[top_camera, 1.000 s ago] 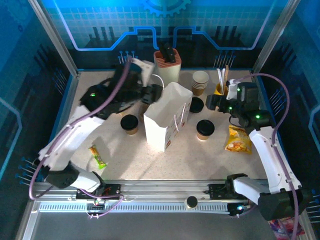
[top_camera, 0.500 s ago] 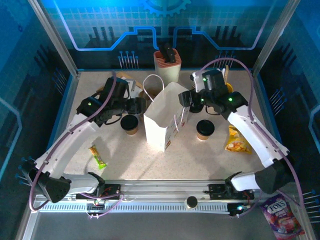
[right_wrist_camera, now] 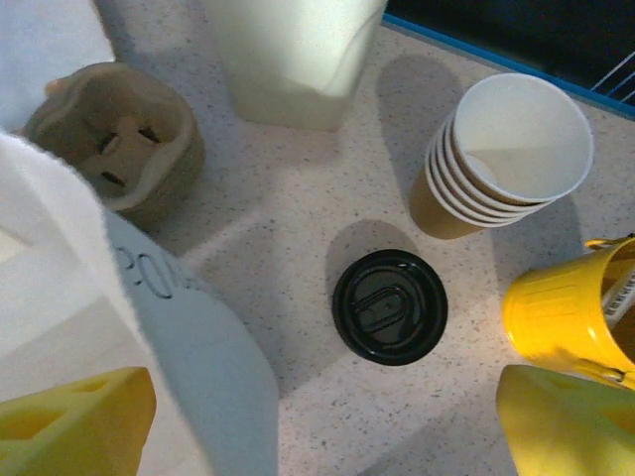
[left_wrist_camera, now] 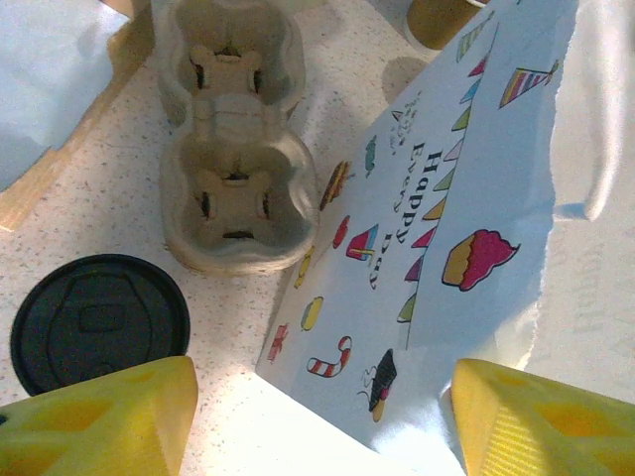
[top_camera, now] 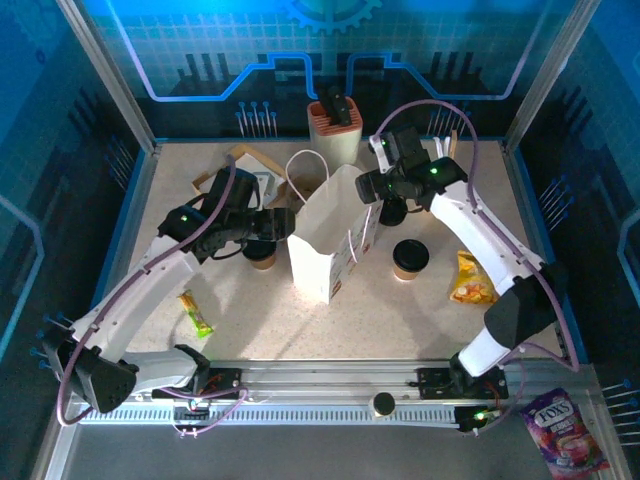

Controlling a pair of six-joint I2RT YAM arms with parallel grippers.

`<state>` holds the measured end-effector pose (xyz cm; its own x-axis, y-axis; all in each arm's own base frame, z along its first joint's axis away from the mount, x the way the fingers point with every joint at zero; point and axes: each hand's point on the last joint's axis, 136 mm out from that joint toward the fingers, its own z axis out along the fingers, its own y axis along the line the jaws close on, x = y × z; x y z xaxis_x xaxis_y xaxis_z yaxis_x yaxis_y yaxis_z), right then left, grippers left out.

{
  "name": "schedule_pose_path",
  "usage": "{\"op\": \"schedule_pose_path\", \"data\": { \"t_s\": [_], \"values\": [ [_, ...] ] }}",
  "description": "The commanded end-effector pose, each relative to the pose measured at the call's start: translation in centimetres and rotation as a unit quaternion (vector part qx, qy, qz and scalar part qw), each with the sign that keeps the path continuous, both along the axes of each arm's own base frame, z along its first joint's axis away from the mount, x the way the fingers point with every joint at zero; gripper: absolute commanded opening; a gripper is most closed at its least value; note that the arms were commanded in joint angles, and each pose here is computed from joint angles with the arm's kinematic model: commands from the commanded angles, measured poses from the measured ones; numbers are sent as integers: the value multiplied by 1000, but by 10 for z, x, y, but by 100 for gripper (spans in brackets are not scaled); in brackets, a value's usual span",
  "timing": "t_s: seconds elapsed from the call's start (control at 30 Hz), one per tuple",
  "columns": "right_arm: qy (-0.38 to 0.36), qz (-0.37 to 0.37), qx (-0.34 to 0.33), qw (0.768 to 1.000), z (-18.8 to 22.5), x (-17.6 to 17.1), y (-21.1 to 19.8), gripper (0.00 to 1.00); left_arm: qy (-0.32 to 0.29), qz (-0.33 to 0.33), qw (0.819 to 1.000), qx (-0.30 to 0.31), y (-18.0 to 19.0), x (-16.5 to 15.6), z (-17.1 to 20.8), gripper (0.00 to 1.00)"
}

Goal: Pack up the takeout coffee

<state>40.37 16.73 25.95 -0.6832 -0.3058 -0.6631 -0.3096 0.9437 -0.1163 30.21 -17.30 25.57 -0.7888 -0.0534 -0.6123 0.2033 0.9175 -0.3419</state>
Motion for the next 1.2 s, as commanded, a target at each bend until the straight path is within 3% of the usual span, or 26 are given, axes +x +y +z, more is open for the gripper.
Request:
{"op": "schedule_pose_path", "data": {
  "t_s": [0.0,0.2,0.4,0.6,0.8,0.93,1.17],
  "values": [
    [-1,-13,-36,999,6,3,-14,90,15,-29,999,-24,-11,-9,-5,70],
    [3,-29,-45,999,7,12,-27,90,13,-74,990,-123,-50,-12,13,71],
    [8,-39,-48,998,7,17,-37,90,9,-89,989,-120,-71,-4,16,71],
    [15,-10,24,1000,19,6,-20,90,-45,-40,995,-78,-46,15,34,73],
    [-1,9,125,992,44,-7,-11,90,-79,35,990,-109,-9,27,45,74],
    [-14,7,134,991,50,-13,-17,91,-63,57,992,-91,2,40,31,74],
    [-35,-4,128,991,59,-27,-36,91,-15,90,996,-3,14,81,-20,73]
  ]
}}
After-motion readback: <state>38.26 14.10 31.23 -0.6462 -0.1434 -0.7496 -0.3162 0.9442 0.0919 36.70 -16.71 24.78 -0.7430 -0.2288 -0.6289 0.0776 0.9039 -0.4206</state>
